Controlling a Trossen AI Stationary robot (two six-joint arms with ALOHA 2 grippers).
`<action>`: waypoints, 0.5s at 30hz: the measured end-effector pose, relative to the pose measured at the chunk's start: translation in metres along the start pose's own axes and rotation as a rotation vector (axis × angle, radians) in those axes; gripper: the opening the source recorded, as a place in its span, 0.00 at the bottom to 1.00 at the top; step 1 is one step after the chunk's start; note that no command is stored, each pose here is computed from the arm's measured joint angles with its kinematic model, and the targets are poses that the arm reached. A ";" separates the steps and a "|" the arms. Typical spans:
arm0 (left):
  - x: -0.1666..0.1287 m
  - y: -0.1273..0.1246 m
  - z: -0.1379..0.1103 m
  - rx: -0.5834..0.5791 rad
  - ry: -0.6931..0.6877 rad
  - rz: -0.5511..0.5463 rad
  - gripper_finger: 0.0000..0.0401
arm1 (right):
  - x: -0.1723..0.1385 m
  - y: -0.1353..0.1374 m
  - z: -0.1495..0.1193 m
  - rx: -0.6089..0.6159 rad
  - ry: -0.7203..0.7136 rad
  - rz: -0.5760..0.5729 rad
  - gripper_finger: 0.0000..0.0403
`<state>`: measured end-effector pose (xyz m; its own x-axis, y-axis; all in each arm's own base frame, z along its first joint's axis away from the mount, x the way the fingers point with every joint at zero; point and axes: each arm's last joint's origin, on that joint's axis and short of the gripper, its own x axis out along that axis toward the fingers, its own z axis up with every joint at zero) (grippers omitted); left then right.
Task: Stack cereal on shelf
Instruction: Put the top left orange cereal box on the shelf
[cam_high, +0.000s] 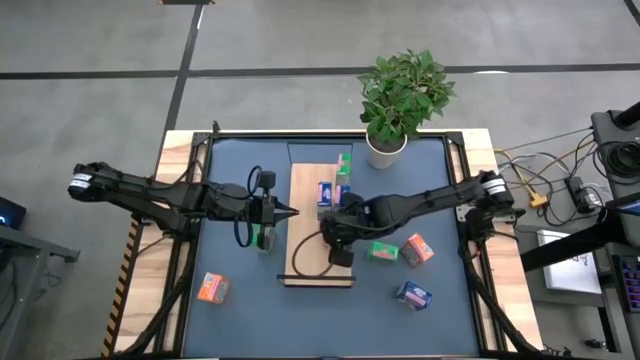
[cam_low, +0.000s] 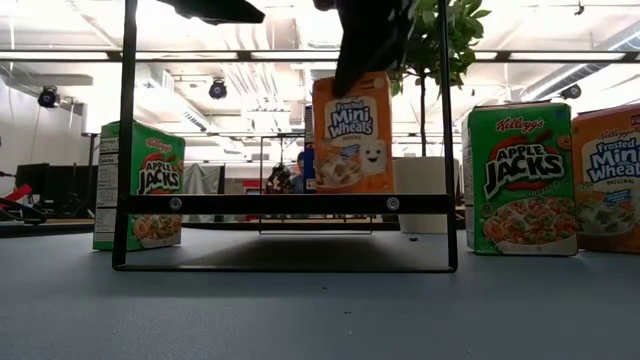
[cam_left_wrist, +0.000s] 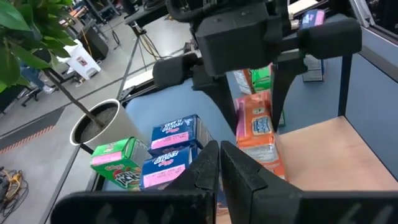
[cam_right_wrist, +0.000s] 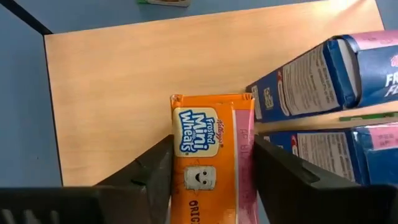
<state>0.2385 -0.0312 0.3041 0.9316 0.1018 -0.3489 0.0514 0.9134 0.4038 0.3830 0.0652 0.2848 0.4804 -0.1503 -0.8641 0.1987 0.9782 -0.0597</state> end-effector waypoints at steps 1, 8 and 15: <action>0.000 0.000 0.000 0.001 0.001 -0.001 0.00 | -0.001 0.000 0.002 -0.008 -0.005 0.002 0.49; -0.001 -0.006 0.002 -0.022 -0.028 -0.084 0.00 | -0.024 -0.003 0.012 -0.010 -0.050 0.017 0.58; 0.002 -0.024 0.008 -0.047 -0.073 -0.179 0.00 | -0.049 -0.009 0.006 -0.072 -0.021 0.009 0.55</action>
<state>0.2419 -0.0563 0.3004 0.9329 -0.0908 -0.3486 0.2030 0.9319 0.3006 0.3622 0.0625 0.3308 0.5002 -0.1442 -0.8539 0.1328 0.9871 -0.0889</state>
